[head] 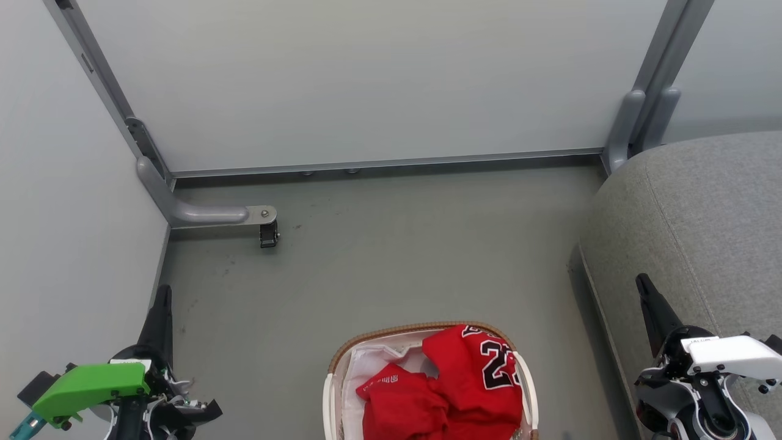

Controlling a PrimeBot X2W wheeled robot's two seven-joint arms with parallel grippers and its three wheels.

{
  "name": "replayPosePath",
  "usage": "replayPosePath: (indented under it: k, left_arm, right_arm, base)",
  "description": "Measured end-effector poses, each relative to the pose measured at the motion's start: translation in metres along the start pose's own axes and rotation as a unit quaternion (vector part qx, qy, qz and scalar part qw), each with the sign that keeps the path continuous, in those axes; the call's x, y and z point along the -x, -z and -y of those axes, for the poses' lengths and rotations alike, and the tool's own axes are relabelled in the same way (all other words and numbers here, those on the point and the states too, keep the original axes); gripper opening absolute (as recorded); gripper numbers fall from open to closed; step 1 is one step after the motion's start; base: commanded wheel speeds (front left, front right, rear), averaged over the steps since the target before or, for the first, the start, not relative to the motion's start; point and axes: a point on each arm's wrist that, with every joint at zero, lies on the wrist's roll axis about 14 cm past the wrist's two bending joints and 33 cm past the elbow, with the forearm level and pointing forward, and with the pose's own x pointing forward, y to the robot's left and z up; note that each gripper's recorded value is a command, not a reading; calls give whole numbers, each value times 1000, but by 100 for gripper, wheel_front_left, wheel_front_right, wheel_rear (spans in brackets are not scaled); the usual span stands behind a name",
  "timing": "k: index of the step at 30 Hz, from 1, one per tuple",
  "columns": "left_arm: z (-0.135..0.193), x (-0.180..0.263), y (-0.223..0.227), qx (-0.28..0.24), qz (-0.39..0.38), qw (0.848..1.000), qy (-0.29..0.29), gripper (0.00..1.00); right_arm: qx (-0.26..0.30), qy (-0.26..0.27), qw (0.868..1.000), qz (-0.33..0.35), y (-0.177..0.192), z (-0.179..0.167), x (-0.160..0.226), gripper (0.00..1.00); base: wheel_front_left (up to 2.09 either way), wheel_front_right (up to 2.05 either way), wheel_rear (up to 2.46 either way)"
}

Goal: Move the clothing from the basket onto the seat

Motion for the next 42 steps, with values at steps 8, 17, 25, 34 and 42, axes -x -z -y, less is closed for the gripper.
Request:
replayPosePath:
  k: [8,17,25,34,42]
  left_arm:
    - [-24,10,3,7,0,999,-36,100]
    - [-36,12,3,-23,8,998,-56,100]
    - [-40,12,0,-111,9,992,-65,100]
    - [-36,5,5,-220,-5,974,-60,100]
    - [-41,5,11,-306,-17,950,-62,100]
  right_arm:
    - [-9,32,999,1,3,22,9,100]
    - [37,41,998,4,1,26,10,100]
    - [126,46,991,7,-4,27,7,100]
    - [222,38,974,6,-4,21,0,100]
    - [304,29,952,-5,3,18,-4,100]
  base:
    - [0,0,0]
    - [0,0,0]
    - [0,0,0]
    - [0,0,0]
    - [0,0,0]
